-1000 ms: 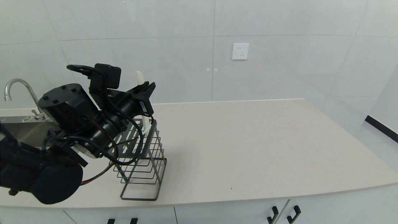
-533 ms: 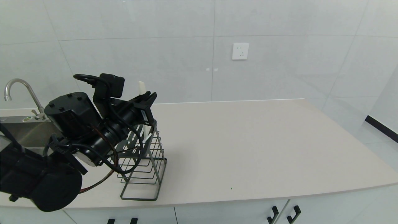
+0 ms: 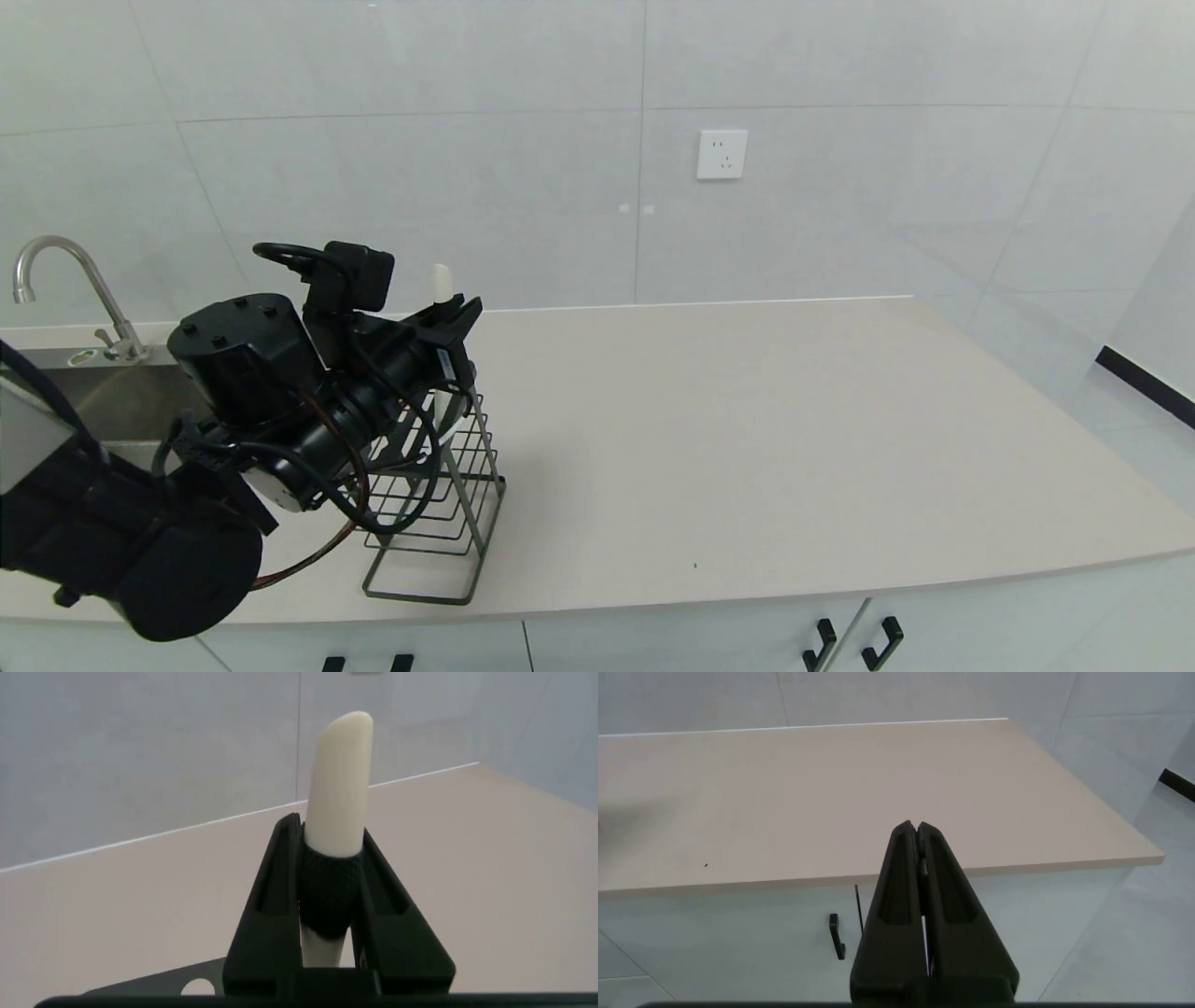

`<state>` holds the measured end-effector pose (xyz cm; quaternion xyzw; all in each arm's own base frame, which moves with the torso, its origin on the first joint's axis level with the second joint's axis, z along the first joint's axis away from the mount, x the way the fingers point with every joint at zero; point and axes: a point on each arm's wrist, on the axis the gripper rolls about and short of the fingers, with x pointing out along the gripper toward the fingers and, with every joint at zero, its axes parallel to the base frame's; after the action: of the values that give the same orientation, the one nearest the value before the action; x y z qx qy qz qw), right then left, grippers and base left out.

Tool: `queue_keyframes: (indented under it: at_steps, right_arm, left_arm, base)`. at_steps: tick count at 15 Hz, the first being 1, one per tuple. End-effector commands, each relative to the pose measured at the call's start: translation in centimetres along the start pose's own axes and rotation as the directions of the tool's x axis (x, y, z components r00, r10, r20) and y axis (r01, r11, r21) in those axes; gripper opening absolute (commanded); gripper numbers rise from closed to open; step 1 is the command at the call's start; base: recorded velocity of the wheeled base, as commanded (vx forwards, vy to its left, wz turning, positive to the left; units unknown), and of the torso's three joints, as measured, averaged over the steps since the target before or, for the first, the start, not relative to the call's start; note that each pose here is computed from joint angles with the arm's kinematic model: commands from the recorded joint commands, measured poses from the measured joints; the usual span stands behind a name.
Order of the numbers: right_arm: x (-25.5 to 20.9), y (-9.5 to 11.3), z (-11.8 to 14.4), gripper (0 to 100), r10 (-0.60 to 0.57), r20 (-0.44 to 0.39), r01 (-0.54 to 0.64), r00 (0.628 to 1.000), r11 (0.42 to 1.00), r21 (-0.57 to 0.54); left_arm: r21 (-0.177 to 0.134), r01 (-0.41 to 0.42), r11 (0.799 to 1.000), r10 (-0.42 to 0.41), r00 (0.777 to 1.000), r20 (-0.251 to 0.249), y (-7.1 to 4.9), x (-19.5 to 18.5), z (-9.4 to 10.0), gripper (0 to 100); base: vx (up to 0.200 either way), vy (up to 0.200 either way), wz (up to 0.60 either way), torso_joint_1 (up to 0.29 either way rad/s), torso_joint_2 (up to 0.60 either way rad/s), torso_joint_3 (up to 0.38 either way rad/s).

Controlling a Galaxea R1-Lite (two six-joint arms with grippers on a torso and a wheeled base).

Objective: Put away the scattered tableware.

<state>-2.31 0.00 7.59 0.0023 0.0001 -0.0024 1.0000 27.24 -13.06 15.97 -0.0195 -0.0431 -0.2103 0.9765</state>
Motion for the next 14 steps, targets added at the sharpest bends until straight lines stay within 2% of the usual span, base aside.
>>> queue_keyframes:
  at_steps: [1,2,3,7,9,11,12,14]
  right_arm:
    - [0.0,0.0,0.0,0,0.000,-0.001,0.000,1.000,1.000,0.000]
    - [0.0,0.0,0.0,0,0.000,-0.001,0.000,1.000,1.000,0.000]
    - [0.0,0.0,0.0,0,0.000,-0.001,0.000,1.000,1.000,0.000]
    - [0.0,0.0,0.0,0,0.000,-0.001,0.000,1.000,1.000,0.000]
    - [0.0,0.0,0.0,0,0.000,-0.001,0.000,1.000,1.000,0.000]
    - [0.0,0.0,0.0,0,0.000,-0.001,0.000,1.000,1.000,0.000]
    - [0.0,0.0,0.0,0,0.000,-0.001,0.000,1.000,1.000,0.000]
    - [0.0,0.0,0.0,0,0.000,-0.001,0.000,1.000,1.000,0.000]
  left_arm:
    - [-0.003,0.000,1.000,0.000,1.000,-0.017,0.0,0.1,-0.5,0]
    - [-0.003,0.000,1.000,0.000,1.000,-0.017,0.0,0.1,-0.5,0]
    - [-0.002,0.000,1.000,0.000,1.000,-0.016,0.0,0.1,-0.5,100]
    - [0.000,-0.006,1.000,0.006,1.000,-0.011,0.2,-0.1,-0.3,100]
    - [0.005,-0.012,1.000,0.012,1.000,0.012,0.4,-0.1,0.2,100]
    - [0.002,-0.011,1.000,0.011,0.998,0.055,0.4,-0.4,1.4,100]
    - [0.000,-0.011,1.000,0.011,0.996,0.093,0.4,-1.4,2.8,100]
    - [-0.001,-0.009,1.000,0.009,0.981,0.196,0.4,-5.7,6.0,100]
  base:
    - [0.000,0.000,0.00,0.000,0.00,0.000]
    - [0.000,0.000,0.00,0.000,0.00,0.000]
    - [0.000,0.000,0.00,0.000,0.00,0.000]
    - [0.000,0.000,0.00,0.000,0.00,0.000]
    - [0.000,0.000,0.00,0.000,0.00,0.000]
    - [0.000,0.000,0.00,0.000,0.00,0.000]
    - [0.000,0.000,0.00,0.000,0.00,0.000]
    - [0.000,0.000,0.00,0.000,0.00,0.000]
